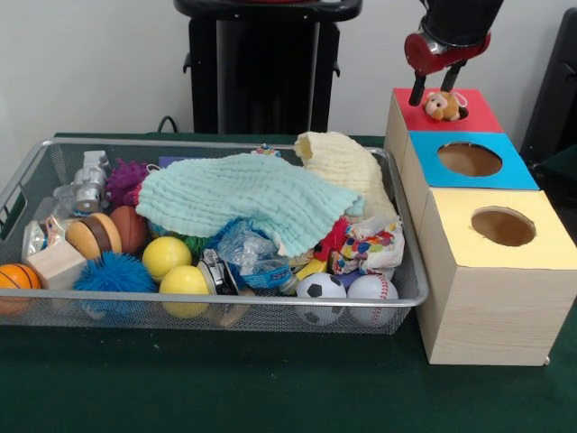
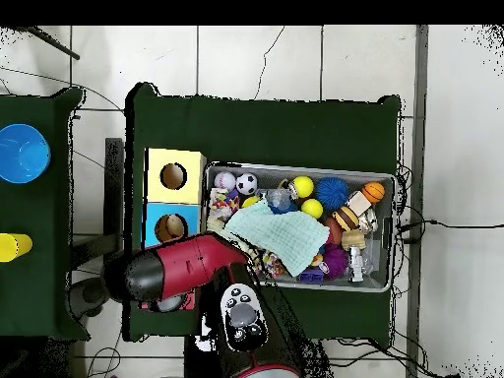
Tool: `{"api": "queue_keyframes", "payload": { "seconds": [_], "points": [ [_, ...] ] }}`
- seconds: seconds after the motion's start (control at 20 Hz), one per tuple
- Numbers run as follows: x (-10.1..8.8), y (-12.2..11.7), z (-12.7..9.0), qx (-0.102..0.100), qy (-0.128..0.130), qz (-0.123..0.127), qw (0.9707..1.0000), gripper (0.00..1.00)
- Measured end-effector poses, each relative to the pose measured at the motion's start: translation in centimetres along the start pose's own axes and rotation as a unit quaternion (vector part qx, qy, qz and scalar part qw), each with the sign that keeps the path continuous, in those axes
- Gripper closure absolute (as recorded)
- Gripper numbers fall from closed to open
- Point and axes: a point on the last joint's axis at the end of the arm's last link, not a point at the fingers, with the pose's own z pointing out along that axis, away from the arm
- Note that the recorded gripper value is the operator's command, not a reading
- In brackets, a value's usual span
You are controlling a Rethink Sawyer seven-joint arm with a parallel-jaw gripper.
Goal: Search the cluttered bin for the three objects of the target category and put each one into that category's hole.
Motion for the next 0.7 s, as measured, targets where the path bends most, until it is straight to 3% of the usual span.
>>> {"api": "queue_keyframes", "payload": {
  "seconds": [0.4,0.7],
  "points": [
    [-0.1,-0.3,-0.2,-0.008,0.0,0.01,0.9999,0.0],
    [0.0,-1.7,-1.2,-0.044,0.013,0.049,0.9977,0.0]
  ]
}}
